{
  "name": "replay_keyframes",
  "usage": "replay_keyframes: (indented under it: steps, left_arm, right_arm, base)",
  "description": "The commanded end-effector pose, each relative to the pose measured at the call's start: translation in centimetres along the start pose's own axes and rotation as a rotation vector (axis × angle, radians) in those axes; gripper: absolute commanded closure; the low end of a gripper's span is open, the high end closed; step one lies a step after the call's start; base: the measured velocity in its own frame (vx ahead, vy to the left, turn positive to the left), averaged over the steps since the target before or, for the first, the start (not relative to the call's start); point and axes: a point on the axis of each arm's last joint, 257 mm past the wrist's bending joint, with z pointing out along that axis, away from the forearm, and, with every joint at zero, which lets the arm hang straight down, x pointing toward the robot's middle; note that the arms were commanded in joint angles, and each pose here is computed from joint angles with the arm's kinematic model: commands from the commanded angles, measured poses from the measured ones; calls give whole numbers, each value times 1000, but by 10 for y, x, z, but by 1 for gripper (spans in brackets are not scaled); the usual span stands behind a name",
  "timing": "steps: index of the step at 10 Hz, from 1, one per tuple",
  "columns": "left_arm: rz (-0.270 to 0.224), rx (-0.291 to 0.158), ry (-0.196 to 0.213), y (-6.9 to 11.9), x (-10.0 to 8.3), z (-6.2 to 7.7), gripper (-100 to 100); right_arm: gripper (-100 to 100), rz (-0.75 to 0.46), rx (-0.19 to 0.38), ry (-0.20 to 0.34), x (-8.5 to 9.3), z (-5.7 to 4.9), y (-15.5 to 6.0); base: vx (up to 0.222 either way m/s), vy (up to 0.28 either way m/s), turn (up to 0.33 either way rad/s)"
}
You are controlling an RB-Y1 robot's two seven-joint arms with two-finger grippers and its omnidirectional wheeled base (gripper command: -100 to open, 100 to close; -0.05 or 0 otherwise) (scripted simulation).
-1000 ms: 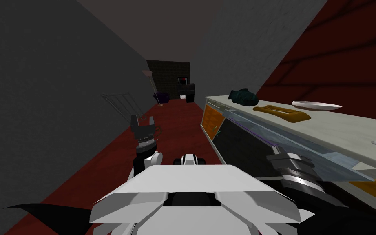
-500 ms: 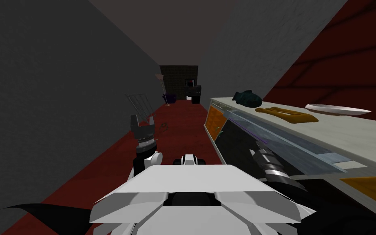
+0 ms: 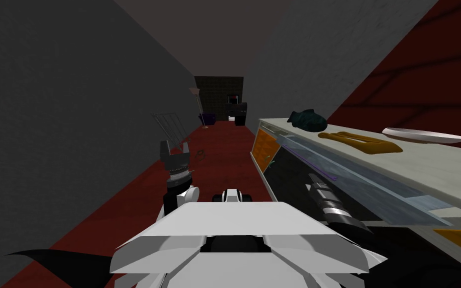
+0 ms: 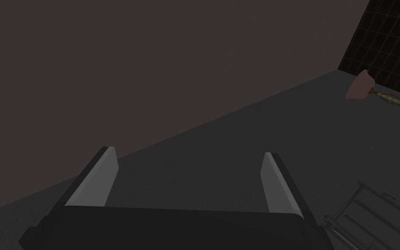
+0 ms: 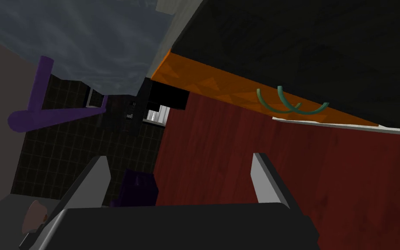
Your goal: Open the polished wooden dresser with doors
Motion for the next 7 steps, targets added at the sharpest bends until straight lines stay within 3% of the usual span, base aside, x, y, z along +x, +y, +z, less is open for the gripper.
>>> replay_keyframes:
  steps: [1,7]
  left_arm:
    - [0,0,0,0,0,0,0]
    - [0,0,0,0,0,0,0]
  right_arm:
    - [-100,-1,6,-7,10,-6,-14]
    - [-100,-5,15,-35,21,-18,-44]
  base:
    - [46,11,-62]
    - [40,9,-45]
